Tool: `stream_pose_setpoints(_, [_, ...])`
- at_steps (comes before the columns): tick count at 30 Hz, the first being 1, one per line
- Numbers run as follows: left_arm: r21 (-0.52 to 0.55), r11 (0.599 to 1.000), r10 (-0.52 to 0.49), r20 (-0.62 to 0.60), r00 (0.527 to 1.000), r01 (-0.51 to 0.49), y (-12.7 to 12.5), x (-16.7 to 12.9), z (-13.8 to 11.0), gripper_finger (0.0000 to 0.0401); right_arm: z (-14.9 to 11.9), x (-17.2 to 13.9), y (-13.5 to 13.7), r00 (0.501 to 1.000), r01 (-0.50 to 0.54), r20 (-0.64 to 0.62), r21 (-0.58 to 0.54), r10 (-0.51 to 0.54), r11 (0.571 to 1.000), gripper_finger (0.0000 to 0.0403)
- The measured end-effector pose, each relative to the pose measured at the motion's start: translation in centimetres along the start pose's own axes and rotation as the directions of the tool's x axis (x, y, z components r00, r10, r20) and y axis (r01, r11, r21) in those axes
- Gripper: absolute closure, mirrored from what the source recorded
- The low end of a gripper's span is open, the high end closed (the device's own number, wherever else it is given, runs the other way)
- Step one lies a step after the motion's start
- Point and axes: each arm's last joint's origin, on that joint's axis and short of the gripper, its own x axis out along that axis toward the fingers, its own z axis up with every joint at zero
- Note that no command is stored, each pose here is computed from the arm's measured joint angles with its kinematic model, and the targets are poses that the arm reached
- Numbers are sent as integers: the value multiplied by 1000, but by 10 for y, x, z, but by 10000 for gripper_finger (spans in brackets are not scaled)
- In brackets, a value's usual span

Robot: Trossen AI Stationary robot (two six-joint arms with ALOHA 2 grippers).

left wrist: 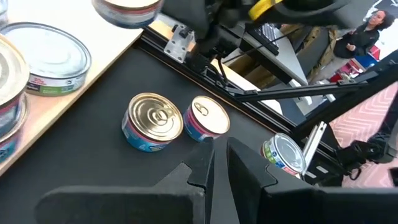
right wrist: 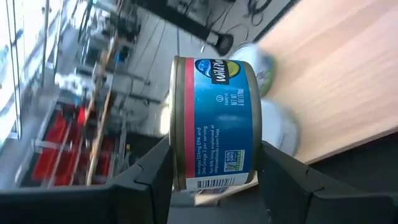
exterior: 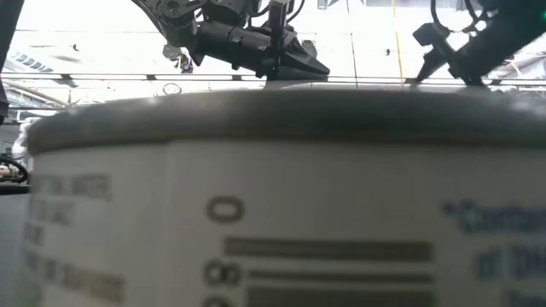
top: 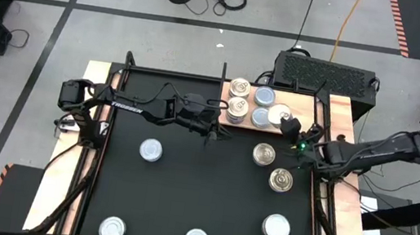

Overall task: Stack canned seafood by type on shelf
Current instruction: Put the blue pink tuna can on the shelf

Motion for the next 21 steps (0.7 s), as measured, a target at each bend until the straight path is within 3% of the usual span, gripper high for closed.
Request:
stream_pose_setpoints(7, [-7,1000,-4,-16,1000,4,0,0,-1,357,-1,16,-39,996,44,70,73,-50,996,225])
stream_pose_setpoints(14, [-33,999,-3,-12,1000,2,1,0,0,357,5,31,-48,980,45,191,101,-64,994,225])
stream_pose_setpoints(21, [-53,999,-3,-8,1000,3,1,0,0,357,9,39,-48,967,79,232,113,-103,990,220])
